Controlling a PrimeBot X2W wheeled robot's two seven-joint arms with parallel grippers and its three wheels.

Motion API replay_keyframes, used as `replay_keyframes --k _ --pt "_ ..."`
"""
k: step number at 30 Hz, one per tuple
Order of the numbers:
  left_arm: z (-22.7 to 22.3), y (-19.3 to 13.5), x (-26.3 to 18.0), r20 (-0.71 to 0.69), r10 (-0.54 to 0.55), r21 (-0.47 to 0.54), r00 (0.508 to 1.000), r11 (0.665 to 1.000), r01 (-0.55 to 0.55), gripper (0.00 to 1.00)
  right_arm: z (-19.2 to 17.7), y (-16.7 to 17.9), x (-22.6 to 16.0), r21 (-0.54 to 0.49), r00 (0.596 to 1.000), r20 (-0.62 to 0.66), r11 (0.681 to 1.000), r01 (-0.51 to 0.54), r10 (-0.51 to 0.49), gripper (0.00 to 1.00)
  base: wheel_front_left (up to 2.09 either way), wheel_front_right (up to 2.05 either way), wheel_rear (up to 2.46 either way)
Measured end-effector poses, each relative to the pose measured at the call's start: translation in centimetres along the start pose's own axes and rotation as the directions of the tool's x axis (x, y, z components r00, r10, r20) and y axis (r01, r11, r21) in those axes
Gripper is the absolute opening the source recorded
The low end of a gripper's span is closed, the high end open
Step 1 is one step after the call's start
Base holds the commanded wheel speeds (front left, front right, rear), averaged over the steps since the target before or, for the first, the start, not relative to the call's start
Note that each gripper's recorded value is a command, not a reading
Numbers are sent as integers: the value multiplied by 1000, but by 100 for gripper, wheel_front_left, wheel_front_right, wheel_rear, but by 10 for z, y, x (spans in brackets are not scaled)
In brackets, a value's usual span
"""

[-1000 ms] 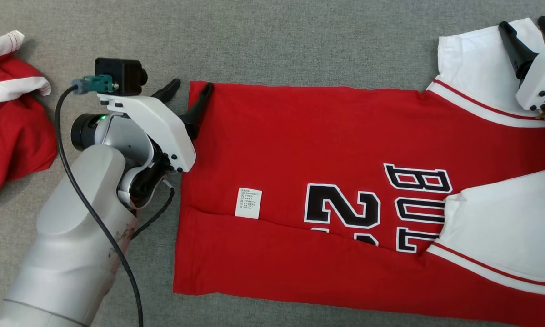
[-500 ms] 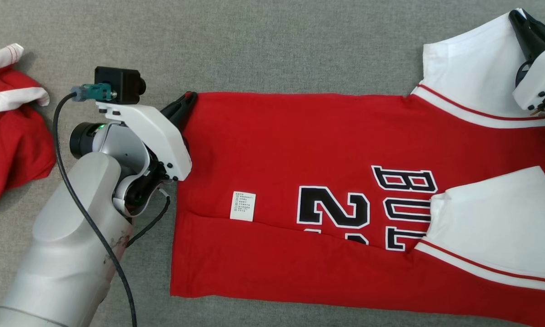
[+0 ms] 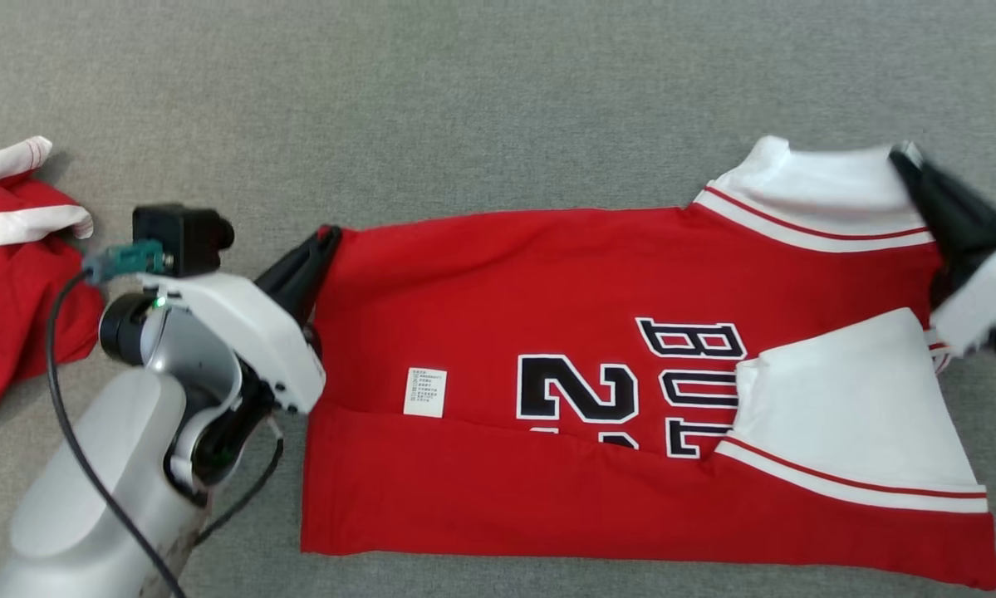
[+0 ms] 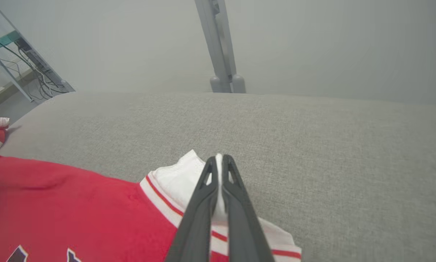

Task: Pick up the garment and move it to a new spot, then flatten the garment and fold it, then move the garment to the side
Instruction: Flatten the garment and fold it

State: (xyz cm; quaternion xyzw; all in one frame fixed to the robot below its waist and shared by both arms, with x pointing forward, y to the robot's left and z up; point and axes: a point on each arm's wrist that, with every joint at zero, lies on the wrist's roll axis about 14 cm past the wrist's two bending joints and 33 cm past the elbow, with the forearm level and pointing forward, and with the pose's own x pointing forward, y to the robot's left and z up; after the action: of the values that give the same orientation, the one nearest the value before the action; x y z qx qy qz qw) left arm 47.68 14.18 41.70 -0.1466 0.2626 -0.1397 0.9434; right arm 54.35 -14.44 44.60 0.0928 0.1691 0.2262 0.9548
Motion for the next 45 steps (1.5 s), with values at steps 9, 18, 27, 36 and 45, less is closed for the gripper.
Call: replay_keyframes --k 9,18,27,36,45 --pt "-14 -7 -29 -18 -16 -38 1000 999 16 0 -37 13 -64 130 999 -46 992 -12 18 0 0 0 0" --pt "-25 13 -41 -40 57 -111 998 992 -61 0 -71 19 -113 268 996 -86 962 55 -33 0 0 0 0" --pt "-54 20 -45 -109 95 -187 990 976 -114 0 -106 31 -142 281 981 -183 953 112 -62 0 0 0 0" --pt "-47 27 -55 6 174 -233 985 958 -168 100 -90 39 -155 330 990 -78 934 139 -120 100 0 0 0" --pt "10 18 -70 294 234 -129 927 970 -204 100 -15 14 -168 303 908 278 926 227 -314 100 0 0 0"
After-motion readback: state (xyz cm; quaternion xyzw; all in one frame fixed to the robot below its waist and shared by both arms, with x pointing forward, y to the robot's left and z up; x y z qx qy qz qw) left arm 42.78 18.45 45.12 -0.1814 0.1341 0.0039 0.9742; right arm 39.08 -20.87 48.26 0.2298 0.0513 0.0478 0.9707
